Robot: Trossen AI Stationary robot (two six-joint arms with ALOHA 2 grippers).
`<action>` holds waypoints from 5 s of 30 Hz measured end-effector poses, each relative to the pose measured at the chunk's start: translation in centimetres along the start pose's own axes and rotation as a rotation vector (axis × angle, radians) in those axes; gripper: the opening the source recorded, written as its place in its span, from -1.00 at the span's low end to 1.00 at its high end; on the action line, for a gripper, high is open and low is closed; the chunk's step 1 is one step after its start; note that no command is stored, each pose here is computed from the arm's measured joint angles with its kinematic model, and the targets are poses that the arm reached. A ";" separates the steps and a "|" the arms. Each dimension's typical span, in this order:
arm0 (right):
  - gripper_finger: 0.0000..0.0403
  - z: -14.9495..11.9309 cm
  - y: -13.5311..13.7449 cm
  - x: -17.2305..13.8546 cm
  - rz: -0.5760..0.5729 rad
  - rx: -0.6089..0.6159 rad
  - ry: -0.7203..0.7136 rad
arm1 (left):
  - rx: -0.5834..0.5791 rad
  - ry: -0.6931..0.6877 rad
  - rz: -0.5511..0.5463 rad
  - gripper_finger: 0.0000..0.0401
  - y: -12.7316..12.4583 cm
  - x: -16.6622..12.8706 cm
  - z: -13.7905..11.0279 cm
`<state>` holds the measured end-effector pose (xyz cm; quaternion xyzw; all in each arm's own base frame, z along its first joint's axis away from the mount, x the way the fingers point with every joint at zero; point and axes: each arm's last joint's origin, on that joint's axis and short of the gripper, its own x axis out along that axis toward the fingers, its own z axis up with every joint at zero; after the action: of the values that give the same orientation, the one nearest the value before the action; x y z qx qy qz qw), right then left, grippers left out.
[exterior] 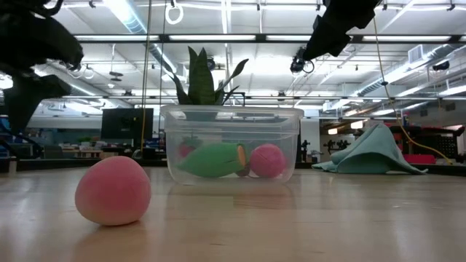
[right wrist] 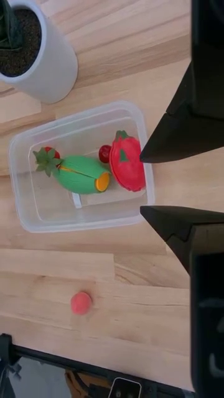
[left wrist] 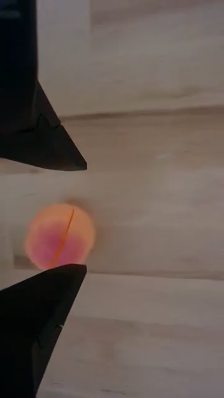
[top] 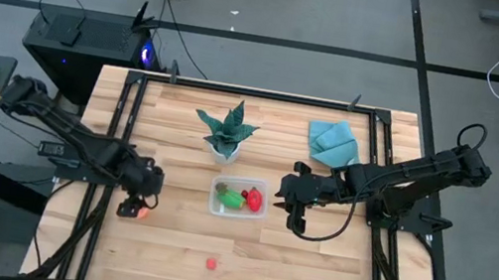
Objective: Pick and placing Produce into tupperware
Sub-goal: Put the orange peach into the transparent container
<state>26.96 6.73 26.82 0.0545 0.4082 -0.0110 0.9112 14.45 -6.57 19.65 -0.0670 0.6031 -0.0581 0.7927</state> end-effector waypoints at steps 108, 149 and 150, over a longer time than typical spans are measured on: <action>-0.37 0.1 0.1 0.0 0.027 0.001 -0.002 | -0.211 0.197 0.016 0.29 -1.7 5.9 -3.1; -0.37 0.1 0.1 0.0 0.028 -0.009 -0.007 | 0.397 -0.636 0.164 0.32 2.1 -2.5 11.1; -0.37 0.1 0.1 0.0 0.028 -0.009 -0.007 | 0.405 -0.659 0.175 0.31 2.3 -2.7 11.3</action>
<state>27.05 6.82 26.92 0.0562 0.4042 0.0035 0.9129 24.69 -3.45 24.80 0.1273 0.2960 -0.0838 0.9430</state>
